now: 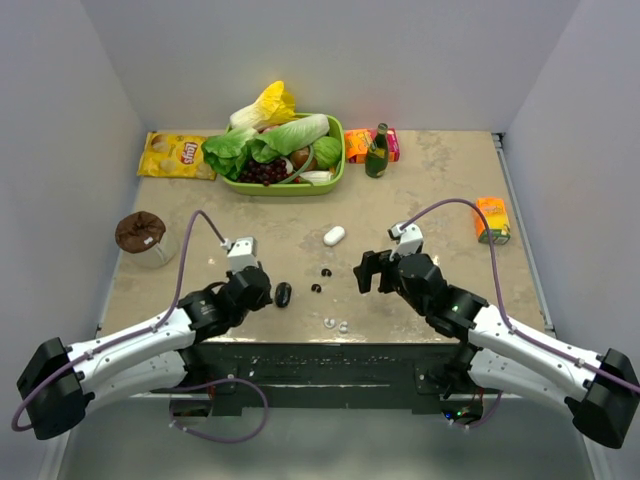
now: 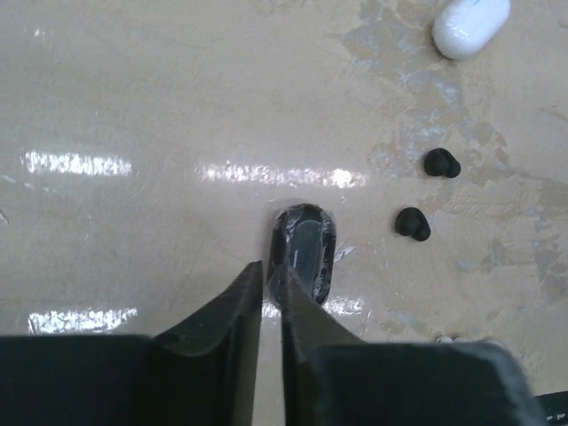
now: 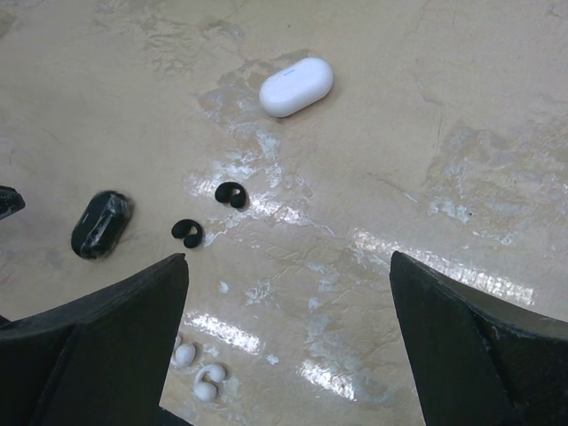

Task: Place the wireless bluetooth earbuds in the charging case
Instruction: Pick up the charging case at the center of the board.

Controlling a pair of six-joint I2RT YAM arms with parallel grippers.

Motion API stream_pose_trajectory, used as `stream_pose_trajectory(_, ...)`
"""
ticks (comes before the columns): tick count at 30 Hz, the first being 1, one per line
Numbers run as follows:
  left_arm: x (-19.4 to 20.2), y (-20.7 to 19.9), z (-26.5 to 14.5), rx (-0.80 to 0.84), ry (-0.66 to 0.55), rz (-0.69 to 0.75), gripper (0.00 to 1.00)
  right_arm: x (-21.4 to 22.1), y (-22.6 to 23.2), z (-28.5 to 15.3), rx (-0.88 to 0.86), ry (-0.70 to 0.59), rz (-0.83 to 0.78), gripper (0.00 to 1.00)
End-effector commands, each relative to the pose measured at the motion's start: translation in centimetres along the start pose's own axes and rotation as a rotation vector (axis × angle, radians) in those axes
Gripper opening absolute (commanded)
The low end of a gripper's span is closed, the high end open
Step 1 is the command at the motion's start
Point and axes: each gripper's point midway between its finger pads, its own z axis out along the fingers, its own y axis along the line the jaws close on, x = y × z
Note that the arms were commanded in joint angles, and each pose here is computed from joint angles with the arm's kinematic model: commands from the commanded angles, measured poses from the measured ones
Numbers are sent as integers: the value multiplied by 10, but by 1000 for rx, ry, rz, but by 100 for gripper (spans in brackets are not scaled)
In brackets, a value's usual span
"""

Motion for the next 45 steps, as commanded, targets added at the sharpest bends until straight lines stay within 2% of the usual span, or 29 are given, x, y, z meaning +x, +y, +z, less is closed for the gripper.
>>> stream_pose_trajectory(1, 17, 20, 2, -66, 11, -74, 5, -9, 8, -1, -38, -31, 7, 98)
stream_pose_trajectory(3, 29, 28, 5, -90, 34, -79, 0, -10, 8, -3, -38, -36, 10, 98)
stream_pose_trajectory(16, 54, 23, 22, -60, 92, -49, 0, -7, 9, -5, -53, -24, 19, 97)
stream_pose_trajectory(45, 58, -31, 36, 142, 127, -31, 0, -3, 8, -5, -49, -8, 15, 97)
